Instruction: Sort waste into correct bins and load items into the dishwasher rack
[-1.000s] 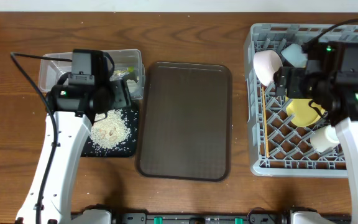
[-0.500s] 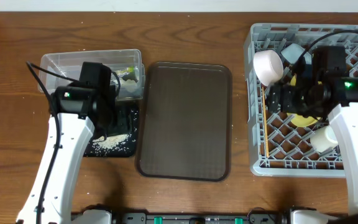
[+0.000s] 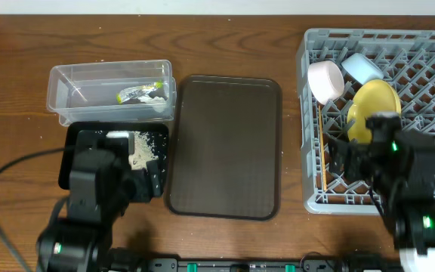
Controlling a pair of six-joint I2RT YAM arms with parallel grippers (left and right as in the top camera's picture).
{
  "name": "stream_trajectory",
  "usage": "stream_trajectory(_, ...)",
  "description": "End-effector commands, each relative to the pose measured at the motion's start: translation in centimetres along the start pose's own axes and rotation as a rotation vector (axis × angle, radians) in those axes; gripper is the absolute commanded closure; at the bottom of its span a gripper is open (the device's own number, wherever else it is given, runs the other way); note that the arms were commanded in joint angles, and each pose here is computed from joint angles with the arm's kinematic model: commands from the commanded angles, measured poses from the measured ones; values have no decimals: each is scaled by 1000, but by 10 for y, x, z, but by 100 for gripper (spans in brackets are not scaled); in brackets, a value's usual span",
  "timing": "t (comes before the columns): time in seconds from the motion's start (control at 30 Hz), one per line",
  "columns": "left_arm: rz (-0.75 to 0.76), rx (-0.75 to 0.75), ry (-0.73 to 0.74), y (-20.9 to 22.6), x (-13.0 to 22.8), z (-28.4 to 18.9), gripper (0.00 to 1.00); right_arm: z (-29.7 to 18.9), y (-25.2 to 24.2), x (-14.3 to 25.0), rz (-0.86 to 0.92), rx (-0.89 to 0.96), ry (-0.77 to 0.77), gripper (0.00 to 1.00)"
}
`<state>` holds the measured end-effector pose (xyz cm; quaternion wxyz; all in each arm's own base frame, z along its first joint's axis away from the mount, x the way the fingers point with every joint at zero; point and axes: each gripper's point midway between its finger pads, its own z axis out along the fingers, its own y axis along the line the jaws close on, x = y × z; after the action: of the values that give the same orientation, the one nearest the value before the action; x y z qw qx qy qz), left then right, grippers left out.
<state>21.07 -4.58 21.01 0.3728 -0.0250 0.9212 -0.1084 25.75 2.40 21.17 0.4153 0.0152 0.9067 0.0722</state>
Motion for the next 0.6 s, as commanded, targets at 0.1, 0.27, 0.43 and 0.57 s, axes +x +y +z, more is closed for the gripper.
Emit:
stream_trajectory(0.1,21,9,-81,0,-3,-16,11,-17,0,7,3,6,-50,1)
stream_trajectory(0.27,21,8,-79,0,-3,-15,11,-17,-1,17,6,11,-10,1)
stream_trajectory(0.43,21,8,-79,0,-3,-15,10,-17,-3,28,10,16,33,1)
stream_trajectory(0.57,21,8,-79,0,-3,-15,9,-18,-3,34,12,19,59,1)
